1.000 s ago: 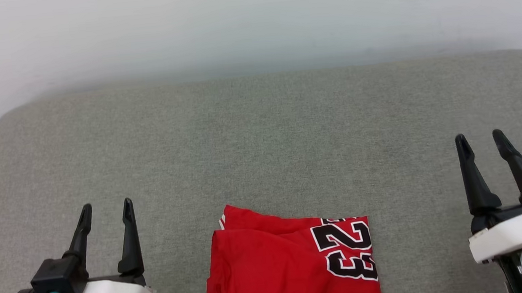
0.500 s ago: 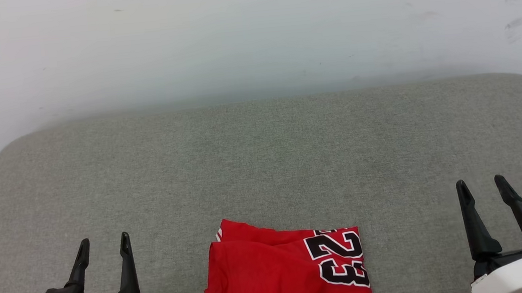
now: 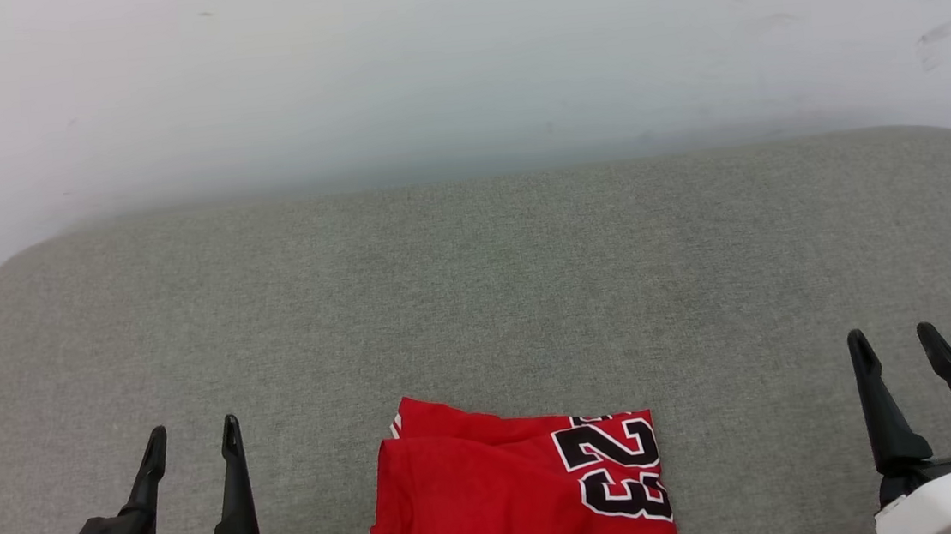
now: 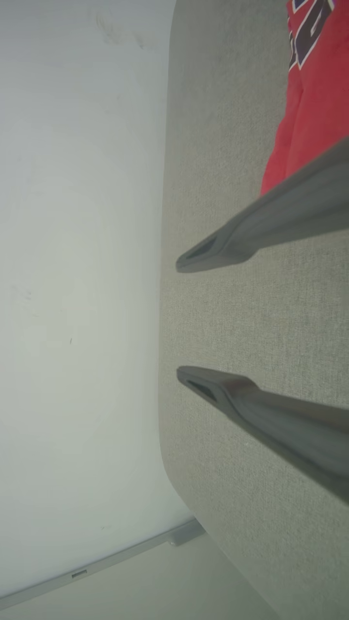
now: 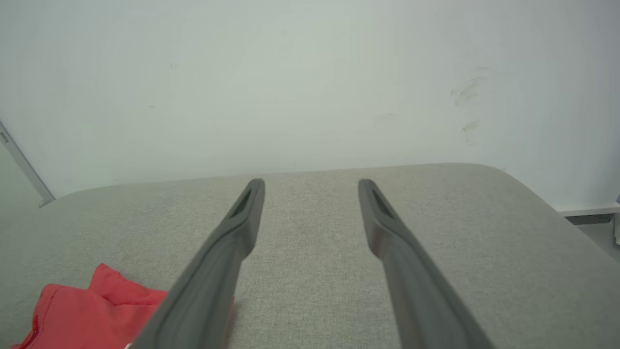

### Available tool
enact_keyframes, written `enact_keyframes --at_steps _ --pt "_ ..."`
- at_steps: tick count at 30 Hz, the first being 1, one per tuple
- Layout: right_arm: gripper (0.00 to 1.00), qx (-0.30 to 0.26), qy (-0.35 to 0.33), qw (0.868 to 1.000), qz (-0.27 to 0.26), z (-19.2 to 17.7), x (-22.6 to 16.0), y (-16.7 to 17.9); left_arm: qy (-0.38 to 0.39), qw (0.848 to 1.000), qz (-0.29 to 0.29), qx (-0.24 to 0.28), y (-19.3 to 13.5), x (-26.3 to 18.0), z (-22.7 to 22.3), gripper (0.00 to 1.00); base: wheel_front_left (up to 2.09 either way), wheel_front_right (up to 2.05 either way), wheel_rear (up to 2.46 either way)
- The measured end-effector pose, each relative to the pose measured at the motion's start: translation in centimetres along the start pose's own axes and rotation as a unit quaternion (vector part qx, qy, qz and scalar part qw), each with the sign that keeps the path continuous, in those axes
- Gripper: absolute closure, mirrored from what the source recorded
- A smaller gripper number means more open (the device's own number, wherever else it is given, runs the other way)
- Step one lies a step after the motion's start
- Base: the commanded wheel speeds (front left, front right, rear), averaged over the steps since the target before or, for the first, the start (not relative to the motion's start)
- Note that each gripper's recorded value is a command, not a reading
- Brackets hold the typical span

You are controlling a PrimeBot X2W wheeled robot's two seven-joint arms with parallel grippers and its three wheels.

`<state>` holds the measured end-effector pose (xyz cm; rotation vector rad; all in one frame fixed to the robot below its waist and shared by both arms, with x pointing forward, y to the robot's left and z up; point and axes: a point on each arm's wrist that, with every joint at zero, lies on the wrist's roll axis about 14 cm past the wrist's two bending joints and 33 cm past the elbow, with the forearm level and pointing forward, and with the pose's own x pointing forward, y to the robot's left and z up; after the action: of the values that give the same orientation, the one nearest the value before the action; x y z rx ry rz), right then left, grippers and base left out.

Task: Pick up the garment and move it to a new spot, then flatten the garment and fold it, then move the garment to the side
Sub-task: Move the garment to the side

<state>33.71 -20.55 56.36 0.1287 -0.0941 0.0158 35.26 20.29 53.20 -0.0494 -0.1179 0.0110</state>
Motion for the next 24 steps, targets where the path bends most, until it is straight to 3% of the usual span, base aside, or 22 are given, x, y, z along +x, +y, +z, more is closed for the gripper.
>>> enact_keyframes --at_steps 6,12,16,24 --pt "0.0 0.088 0.07 0.993 -0.022 -2.8 0.2 -1.7 -0.001 1.0 0.007 -0.001 0.4 0.6 0.0 0.0 0.0 0.0 0.0" --pt "0.0 0.14 0.197 0.97 -0.012 -7.6 0.5 -1.7 -0.011 1.0 0.012 -0.005 0.6 2.4 0.3 0.0 0.0 0.0 0.0" --pt "0.0 0.161 0.303 0.939 0.022 -11.8 0.3 0.5 -0.019 1.0 0.018 -0.011 0.8 3.9 0.4 0.0 0.0 0.0 0.0" --pt "0.0 0.201 0.446 0.867 0.1 -17.8 -0.2 6.2 -0.015 0.999 0.03 -0.016 1.4 5.3 -0.6 0.0 0.0 0.0 0.0"
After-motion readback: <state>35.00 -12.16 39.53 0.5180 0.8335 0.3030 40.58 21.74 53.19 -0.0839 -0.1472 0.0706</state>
